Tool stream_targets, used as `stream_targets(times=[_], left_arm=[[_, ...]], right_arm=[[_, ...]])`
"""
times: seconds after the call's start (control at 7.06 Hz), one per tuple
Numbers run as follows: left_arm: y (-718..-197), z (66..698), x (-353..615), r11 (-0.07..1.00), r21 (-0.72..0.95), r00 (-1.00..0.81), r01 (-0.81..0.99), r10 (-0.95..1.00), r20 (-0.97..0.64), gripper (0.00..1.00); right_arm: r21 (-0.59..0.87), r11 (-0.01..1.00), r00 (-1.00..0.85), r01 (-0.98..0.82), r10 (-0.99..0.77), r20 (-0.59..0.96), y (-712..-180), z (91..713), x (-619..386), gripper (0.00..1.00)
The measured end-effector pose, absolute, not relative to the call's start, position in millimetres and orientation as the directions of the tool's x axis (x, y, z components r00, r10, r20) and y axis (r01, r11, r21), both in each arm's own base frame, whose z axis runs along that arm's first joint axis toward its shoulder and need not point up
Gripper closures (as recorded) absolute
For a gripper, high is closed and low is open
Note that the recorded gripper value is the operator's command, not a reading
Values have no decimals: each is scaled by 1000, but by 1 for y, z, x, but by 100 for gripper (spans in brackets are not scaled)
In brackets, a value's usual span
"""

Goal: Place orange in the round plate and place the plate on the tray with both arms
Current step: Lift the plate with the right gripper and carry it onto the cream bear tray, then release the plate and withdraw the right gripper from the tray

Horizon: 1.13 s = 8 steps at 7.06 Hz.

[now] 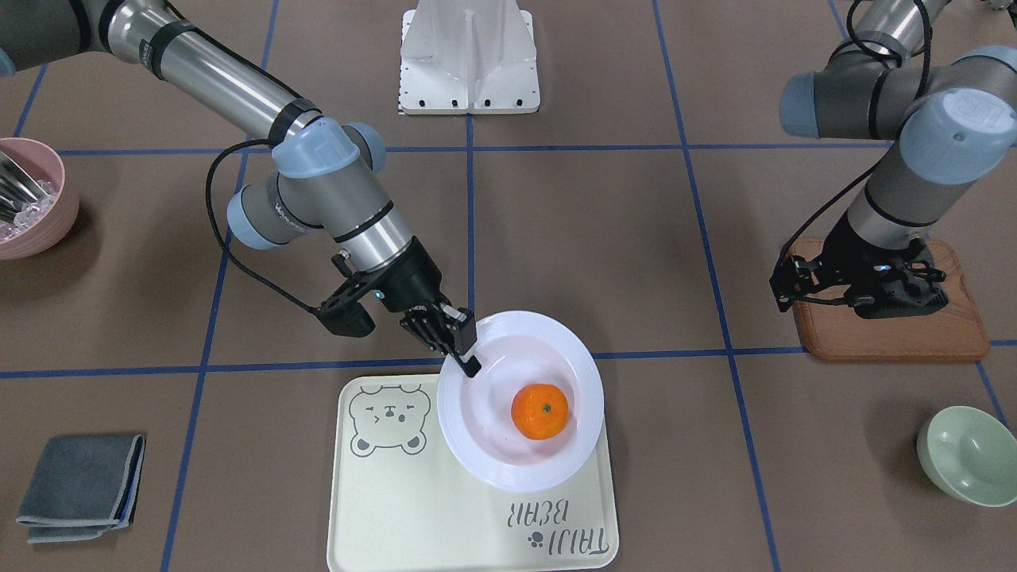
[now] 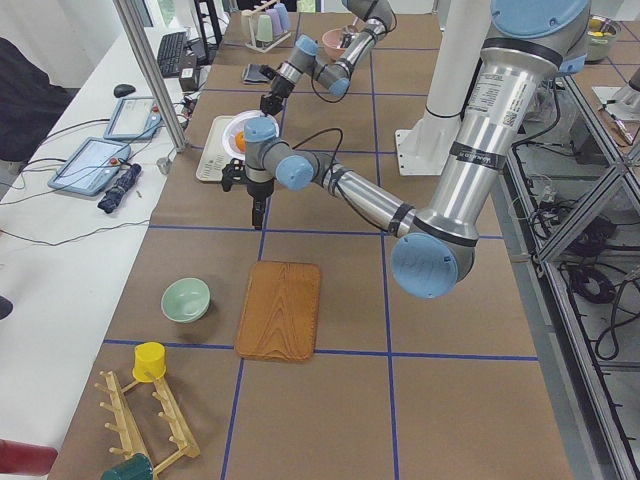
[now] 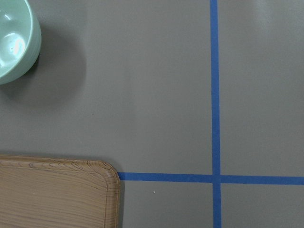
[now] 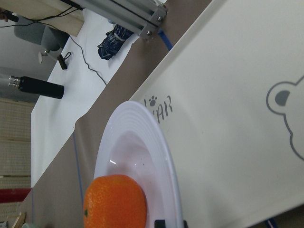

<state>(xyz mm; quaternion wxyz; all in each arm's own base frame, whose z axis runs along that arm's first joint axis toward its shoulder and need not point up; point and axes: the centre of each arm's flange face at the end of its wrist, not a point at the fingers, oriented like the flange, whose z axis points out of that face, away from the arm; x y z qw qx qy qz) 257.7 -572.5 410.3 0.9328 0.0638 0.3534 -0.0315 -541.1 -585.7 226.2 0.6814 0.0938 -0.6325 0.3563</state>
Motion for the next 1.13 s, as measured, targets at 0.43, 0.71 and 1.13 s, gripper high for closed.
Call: stream_targets(times=[0.43, 0.71, 1.13], left_arm=[[-573, 410, 257, 990, 98, 748, 106, -14, -664, 1], [-573, 409, 256, 989, 98, 748, 107, -15, -664, 1], [-576, 411, 252, 989, 96, 748, 114, -22, -663, 1]], right_arm=[[-356, 692, 3, -628, 459, 888, -620, 264, -554, 100], [-360, 684, 26, -635, 484, 875, -630, 276, -554, 0], [-253, 772, 238, -583, 459, 856, -646, 282, -508, 0]])
